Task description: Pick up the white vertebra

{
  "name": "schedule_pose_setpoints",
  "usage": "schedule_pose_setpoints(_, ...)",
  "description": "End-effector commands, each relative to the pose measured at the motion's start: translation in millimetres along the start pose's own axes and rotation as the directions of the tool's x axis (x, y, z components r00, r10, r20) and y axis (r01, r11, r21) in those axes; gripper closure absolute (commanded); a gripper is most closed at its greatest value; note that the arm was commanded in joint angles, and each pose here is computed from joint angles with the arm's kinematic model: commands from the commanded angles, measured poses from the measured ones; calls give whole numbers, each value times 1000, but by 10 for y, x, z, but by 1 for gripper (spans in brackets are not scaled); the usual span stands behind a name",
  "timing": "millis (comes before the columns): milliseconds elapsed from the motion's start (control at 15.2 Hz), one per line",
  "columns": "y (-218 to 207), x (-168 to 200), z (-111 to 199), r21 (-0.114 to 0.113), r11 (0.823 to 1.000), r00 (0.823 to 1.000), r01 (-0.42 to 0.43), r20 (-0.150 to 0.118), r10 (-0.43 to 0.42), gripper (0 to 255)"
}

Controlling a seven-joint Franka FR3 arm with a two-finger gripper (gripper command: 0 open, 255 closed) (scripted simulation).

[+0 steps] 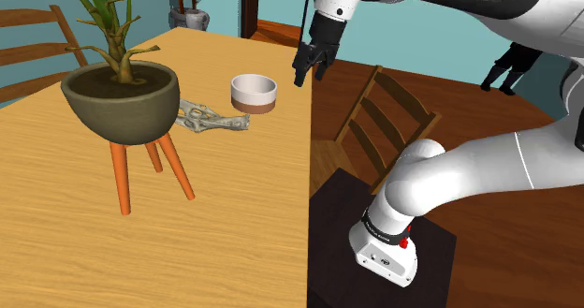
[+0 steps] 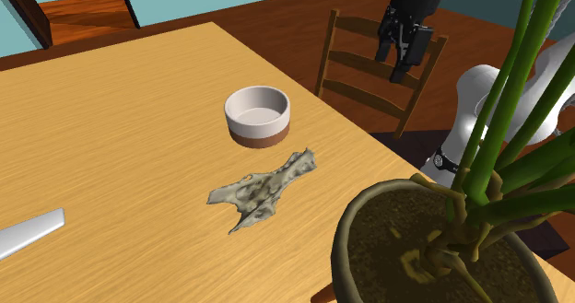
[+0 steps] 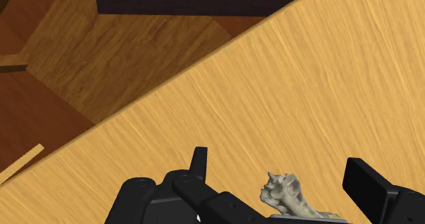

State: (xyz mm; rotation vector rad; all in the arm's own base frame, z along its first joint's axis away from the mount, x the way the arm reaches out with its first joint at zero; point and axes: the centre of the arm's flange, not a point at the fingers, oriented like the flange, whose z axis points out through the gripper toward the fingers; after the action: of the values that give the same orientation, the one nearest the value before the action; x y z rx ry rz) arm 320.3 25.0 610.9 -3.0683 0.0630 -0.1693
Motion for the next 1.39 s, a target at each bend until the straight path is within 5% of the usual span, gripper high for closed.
schedule_pose_setpoints(0, 0, 0, 0, 0, 1000, 1000, 0, 0, 0, 0)
schedule_pose_setpoints(660, -420, 1111, 739, -1, 969, 967, 246, 62, -246, 0)
schedule_pose_setpoints(1320, -1088, 2039, 1546, 13, 879, 871, 477, 122, -475, 0)
